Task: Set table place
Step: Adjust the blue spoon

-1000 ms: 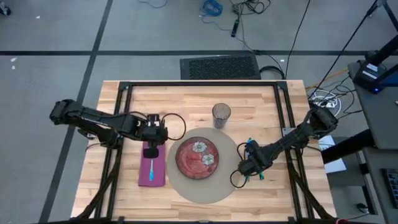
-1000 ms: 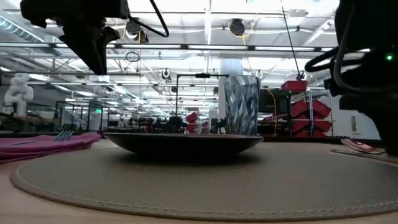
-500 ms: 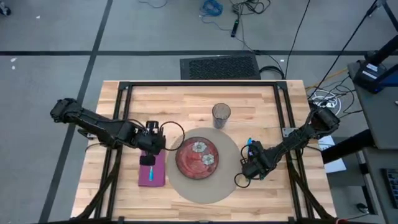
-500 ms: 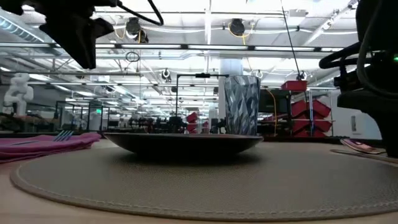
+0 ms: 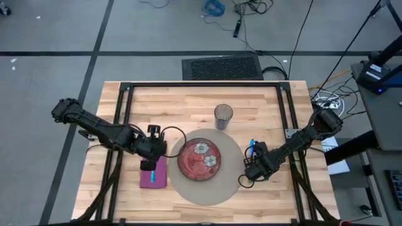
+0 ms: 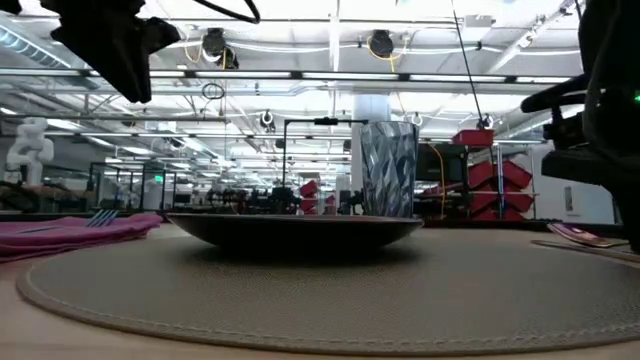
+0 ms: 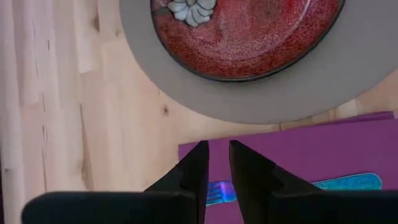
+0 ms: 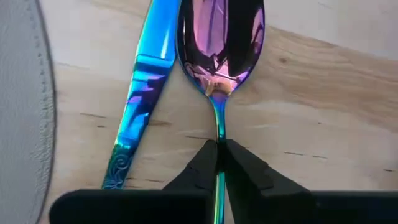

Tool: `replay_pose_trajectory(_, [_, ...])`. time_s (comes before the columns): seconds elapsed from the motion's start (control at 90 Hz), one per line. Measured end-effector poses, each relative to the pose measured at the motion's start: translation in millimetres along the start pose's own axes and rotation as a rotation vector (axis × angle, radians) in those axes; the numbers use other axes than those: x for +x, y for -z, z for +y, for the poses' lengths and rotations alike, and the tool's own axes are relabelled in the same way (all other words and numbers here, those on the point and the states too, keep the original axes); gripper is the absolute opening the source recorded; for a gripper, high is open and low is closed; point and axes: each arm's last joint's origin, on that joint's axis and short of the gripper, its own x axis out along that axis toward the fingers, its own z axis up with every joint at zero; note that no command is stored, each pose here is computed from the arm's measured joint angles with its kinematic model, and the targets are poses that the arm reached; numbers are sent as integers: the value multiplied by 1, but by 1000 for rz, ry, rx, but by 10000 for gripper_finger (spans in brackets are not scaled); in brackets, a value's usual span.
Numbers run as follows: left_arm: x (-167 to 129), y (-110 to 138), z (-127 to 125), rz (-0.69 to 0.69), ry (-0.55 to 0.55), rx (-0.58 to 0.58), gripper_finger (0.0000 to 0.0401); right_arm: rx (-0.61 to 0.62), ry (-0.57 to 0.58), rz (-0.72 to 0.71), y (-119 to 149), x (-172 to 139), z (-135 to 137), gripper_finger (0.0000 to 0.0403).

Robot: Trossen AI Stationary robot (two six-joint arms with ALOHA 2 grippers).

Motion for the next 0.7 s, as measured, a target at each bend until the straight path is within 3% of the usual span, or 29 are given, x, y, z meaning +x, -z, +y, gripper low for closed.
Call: replay_pose_trajectory(0.7, [-2, -1, -8, -31, 17, 26, 50, 80, -8, -13, 0, 0, 0, 5])
